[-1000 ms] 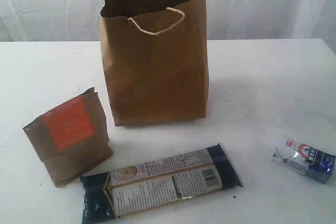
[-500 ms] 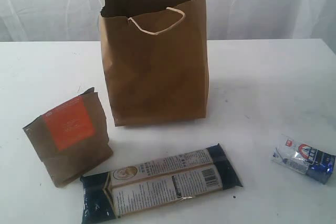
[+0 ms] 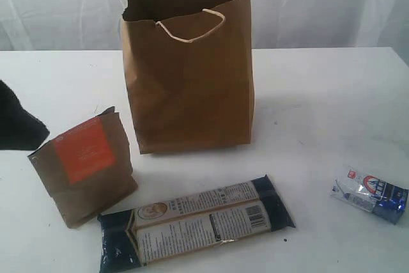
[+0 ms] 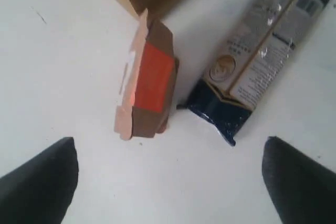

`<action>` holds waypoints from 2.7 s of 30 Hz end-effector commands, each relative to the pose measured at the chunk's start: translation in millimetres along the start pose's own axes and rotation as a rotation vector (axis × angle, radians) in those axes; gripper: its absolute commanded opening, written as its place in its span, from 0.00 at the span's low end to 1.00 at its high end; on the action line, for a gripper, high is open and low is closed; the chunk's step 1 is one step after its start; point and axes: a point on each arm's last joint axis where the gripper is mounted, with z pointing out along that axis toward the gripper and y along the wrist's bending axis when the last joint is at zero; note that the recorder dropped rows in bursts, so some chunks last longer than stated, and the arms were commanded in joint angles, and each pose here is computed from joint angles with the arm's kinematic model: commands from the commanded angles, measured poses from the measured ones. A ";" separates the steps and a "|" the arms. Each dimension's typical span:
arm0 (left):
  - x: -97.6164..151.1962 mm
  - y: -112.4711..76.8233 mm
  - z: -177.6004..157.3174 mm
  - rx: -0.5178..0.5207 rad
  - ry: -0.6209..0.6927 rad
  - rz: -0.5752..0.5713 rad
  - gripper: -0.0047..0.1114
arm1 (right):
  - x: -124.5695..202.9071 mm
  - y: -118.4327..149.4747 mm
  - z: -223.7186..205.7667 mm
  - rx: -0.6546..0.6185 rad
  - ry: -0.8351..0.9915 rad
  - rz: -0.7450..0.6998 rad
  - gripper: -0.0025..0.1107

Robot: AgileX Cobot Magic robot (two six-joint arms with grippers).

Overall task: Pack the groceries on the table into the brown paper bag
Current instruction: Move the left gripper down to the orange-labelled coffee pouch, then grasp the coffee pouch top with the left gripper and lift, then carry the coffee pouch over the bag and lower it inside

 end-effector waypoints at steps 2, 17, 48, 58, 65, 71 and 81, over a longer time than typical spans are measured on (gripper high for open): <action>-11.6 -1.0 26.9 0.030 0.068 0.031 0.84 | 0.6 -0.4 -0.2 0.005 -0.010 -0.001 0.02; -34.9 44.5 157.2 0.031 0.239 -0.038 0.78 | 0.6 -0.5 -0.2 0.005 -0.010 -0.003 0.02; -93.1 60.5 -51.1 -0.514 -0.848 0.155 0.04 | 0.6 -0.5 -0.2 0.005 -0.010 0.015 0.02; -106.8 57.8 -6.6 -0.435 -1.026 0.152 0.04 | 0.6 -0.5 -0.2 0.005 -0.010 0.015 0.02; -113.4 55.0 17.2 -0.386 -1.076 0.151 0.04 | 0.6 -0.5 -0.2 0.005 -0.010 0.015 0.02; -120.0 48.5 34.6 -0.347 -1.056 0.168 0.04 | 0.6 -0.5 -0.2 0.005 -0.010 0.015 0.02; -135.8 44.9 62.6 -0.297 -0.975 0.161 0.04 | 0.6 -0.5 -0.2 0.005 -0.010 0.015 0.02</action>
